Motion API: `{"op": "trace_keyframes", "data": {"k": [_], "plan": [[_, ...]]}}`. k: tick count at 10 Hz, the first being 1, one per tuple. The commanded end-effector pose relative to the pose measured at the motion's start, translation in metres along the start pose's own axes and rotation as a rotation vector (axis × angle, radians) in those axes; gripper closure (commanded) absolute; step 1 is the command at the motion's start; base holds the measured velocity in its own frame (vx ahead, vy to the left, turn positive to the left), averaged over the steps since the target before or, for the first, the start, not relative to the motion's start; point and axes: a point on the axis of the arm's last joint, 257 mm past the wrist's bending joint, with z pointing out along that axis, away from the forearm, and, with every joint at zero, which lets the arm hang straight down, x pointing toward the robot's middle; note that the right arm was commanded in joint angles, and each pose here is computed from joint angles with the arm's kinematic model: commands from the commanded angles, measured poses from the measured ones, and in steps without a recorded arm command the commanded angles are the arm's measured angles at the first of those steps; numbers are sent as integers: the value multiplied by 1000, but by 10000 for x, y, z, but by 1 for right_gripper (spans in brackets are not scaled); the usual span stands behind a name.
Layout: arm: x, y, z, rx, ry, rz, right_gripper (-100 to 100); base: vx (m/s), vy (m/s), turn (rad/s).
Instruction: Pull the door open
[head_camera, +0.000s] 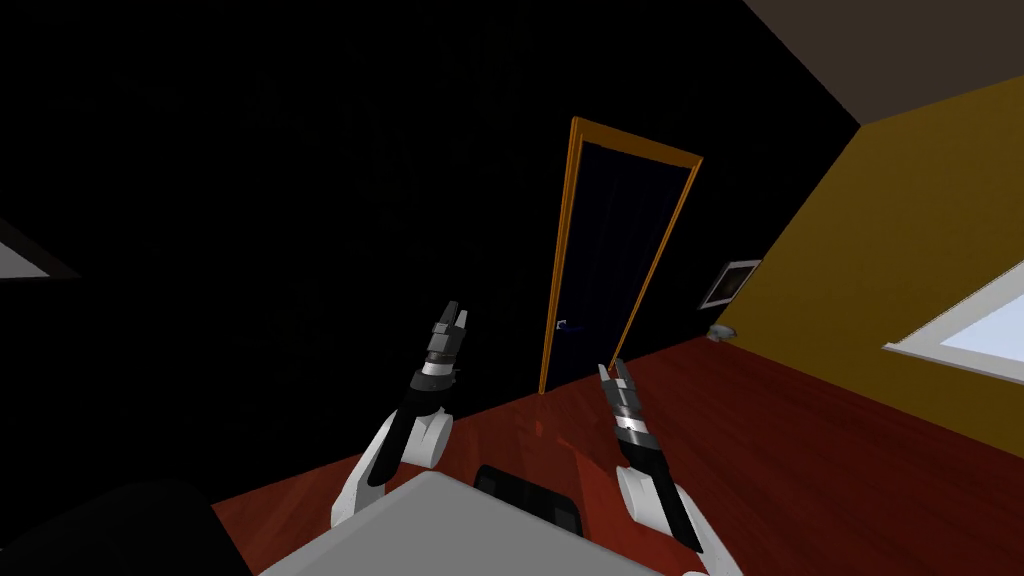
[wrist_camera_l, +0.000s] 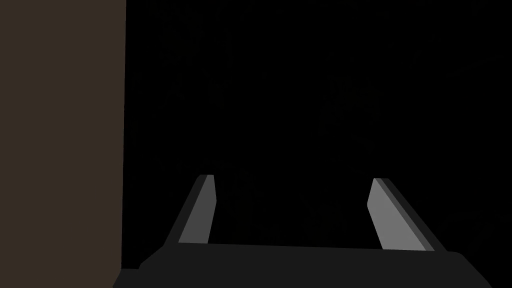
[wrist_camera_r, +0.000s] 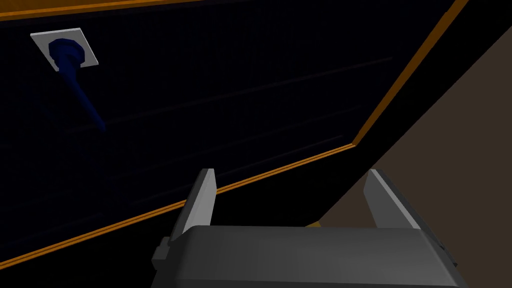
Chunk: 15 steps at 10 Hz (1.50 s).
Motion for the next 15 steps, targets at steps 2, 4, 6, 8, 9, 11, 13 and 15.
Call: {"op": "trace_keyframes", "data": {"k": [2, 4, 6, 8, 9, 11, 13, 15], "plan": [[-14, -218, -38, 44, 5, 0, -100, 49, -80, 180], [-23, -305, -55, 61, 7, -1, -100, 48, -80, 96], [-38, -463, -86, 93, 11, -2, -100, 40, -75, 124], [-54, -608, -115, 122, 15, -3, -100, 50, -89, 165], [-73, -712, -156, 146, 15, -5, -100, 58, -103, 160], [-96, -856, -201, 178, 17, -7, -100, 53, -113, 153], [-109, -926, -226, 194, 18, -9, -100, 33, -86, 93], [-136, -1057, -275, 224, 19, -12, -100, 29, -56, 113]]}}
